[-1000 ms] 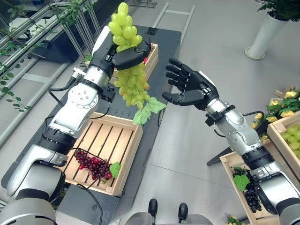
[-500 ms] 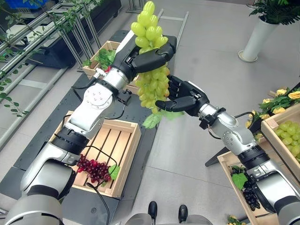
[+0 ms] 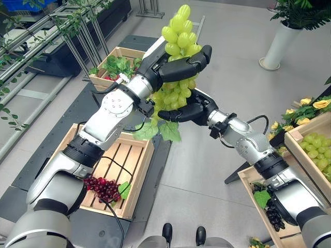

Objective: Pick up the fruits from the basket on one side to the basket on the other side

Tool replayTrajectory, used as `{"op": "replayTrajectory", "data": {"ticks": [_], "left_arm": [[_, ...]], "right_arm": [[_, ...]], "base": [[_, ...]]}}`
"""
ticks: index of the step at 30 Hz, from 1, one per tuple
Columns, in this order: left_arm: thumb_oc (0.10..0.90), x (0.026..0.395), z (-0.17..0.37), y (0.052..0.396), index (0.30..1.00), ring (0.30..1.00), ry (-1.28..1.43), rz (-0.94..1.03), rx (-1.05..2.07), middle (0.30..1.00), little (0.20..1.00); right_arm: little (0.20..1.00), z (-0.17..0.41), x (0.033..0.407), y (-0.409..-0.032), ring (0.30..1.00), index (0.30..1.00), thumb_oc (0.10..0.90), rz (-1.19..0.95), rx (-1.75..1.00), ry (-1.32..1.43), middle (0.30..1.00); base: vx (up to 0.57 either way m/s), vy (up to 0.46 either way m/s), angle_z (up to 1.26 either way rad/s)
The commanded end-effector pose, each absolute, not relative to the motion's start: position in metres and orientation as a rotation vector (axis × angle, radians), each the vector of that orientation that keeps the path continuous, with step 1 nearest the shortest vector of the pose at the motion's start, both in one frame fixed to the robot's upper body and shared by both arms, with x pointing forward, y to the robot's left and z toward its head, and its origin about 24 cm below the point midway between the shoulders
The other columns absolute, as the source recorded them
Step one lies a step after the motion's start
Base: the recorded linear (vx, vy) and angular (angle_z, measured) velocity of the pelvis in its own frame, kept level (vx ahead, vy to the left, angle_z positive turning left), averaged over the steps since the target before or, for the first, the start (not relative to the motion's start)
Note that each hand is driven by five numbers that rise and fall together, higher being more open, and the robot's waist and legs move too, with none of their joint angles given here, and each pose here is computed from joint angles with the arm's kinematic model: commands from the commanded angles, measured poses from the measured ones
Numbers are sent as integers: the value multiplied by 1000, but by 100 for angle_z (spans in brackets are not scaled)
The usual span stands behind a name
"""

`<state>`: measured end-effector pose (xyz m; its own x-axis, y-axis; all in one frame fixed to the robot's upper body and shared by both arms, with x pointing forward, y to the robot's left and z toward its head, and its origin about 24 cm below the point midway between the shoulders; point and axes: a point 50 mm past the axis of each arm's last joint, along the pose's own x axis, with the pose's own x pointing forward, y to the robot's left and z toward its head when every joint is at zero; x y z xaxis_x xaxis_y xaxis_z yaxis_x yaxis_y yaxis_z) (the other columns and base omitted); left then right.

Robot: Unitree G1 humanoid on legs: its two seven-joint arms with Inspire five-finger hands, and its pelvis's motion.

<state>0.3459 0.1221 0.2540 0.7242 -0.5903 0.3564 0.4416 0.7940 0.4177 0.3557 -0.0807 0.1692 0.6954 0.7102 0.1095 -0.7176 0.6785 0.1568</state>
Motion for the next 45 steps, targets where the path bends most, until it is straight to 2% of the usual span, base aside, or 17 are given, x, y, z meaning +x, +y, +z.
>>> {"op": "replayTrajectory", "data": {"ticks": [1, 4, 5, 6, 12, 20, 21, 22, 23, 31, 40, 45], "left_arm": [[400, 351, 292, 99, 300, 300, -644, -616, 209, 300, 300], [400, 354, 289, 101, 300, 300, -630, -605, 209, 300, 300], [400, 356, 289, 103, 300, 300, -623, -594, 202, 300, 300], [400, 356, 289, 104, 300, 300, -622, -590, 200, 300, 300], [400, 361, 292, 110, 300, 300, -629, -533, 240, 300, 300], [400, 376, 284, 137, 300, 300, -563, -376, 254, 300, 300], [510, 379, 283, 143, 465, 465, -551, -347, 254, 465, 465], [590, 380, 280, 147, 585, 585, -542, -329, 255, 585, 585], [800, 382, 279, 152, 900, 900, -530, -299, 259, 900, 900], [800, 389, 255, 201, 900, 900, -426, -131, 258, 900, 900], [800, 384, 214, 234, 900, 900, -302, -124, 360, 900, 900], [800, 373, 201, 245, 900, 900, -331, -137, 274, 900, 900]], "right_arm": [[900, 209, 354, -52, 900, 900, 800, 893, 403, -271, 900], [900, 212, 353, -52, 900, 900, 800, 883, 439, -303, 900], [427, 213, 354, -53, 427, 427, 485, 862, 450, -315, 427], [300, 213, 354, -54, 300, 300, 400, 857, 456, -318, 300], [300, 210, 357, -59, 300, 300, 400, 812, 470, -339, 300], [300, 208, 361, -71, 300, 300, 400, 769, 429, -347, 300], [300, 209, 362, -74, 300, 300, 400, 757, 418, -350, 300], [300, 209, 363, -76, 300, 300, 400, 746, 409, -353, 300], [300, 209, 364, -80, 300, 300, 400, 730, 396, -356, 300], [300, 196, 368, -117, 300, 300, 400, 629, 295, -347, 300], [300, 167, 366, -178, 300, 300, 400, 459, 273, -264, 300], [300, 141, 355, -202, 300, 300, 400, 432, 113, -165, 300]], "base": [[0, 0, 0], [0, 0, 0], [0, 0, 0], [0, 0, 0], [0, 0, 0], [0, 0, 0], [0, 0, 0], [0, 0, 0], [0, 0, 0], [-5, 2, -1], [-3, 6, -4], [8, 14, -11]]}}
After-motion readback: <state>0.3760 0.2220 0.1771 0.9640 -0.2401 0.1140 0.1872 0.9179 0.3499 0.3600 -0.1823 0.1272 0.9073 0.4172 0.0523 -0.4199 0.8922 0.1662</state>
